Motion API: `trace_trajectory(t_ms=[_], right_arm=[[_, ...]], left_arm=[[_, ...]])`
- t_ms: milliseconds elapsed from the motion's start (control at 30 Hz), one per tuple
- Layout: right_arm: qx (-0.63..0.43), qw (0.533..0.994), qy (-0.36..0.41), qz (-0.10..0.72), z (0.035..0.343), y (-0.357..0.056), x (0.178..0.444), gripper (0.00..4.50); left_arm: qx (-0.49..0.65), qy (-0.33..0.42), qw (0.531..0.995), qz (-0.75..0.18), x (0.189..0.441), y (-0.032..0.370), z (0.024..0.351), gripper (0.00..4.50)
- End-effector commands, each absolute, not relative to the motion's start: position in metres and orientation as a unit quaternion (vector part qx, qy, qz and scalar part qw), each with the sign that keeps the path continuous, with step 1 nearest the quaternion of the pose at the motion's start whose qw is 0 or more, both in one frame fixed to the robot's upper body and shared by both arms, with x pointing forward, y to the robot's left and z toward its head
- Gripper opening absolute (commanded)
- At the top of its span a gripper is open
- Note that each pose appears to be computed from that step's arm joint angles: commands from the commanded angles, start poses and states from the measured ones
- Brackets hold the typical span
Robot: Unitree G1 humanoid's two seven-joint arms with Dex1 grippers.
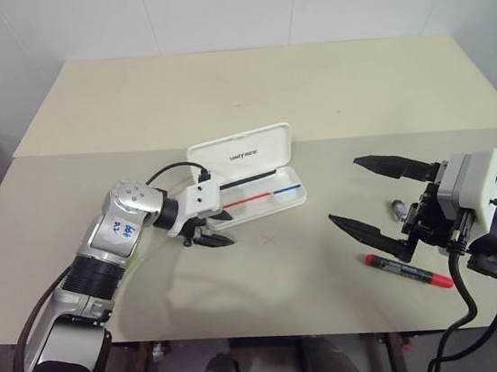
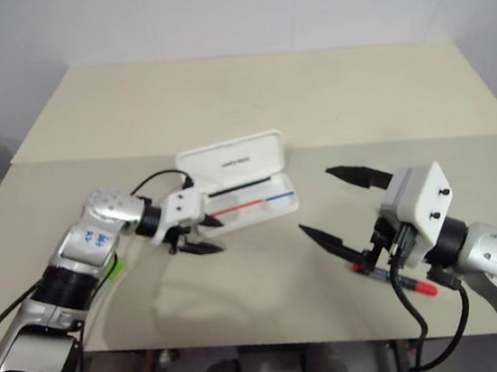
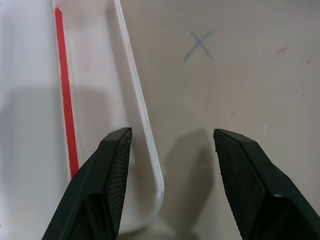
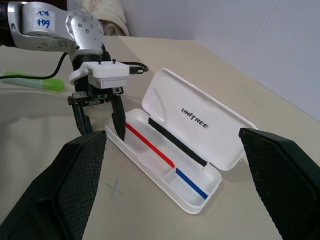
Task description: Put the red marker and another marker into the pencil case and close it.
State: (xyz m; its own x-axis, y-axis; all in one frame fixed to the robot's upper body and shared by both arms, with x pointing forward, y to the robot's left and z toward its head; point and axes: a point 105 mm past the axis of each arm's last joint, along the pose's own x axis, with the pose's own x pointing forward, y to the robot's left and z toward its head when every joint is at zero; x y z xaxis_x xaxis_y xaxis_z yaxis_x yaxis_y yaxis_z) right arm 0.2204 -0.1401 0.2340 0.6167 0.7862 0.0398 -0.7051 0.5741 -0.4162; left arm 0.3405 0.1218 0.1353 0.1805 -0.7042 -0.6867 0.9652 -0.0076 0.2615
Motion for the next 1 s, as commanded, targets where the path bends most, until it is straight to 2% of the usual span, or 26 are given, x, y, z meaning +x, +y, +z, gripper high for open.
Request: trace_trajectory(t_ms=[33,300,600,867,1000], right_arm=[[-0.193,0.878,-0.135,0.418,0.243,-0.138,0.214,4.50],[-0.189,0.882,-0.142,0.408,0.244,-0.138,0.217,4.50],[-0.190,0.882,-0.145,0.406,0.247,-0.139,0.219,4.50],[-0.191,0.883,-0.142,0.405,0.247,-0.141,0.220,4.50],[-0.190,0.883,-0.136,0.407,0.245,-0.143,0.220,4.50]], left_arm=[[0.377,0.183,0.680,-0.601,0.344,0.128,0.143,2.69],[0.400,0.185,0.677,-0.590,0.352,0.137,0.140,2.69],[0.419,0.187,0.662,-0.593,0.352,0.138,0.135,0.01],[0.402,0.159,0.658,-0.616,0.343,0.123,0.138,0.01],[0.407,0.139,0.635,-0.642,0.331,0.115,0.146,0.01]])
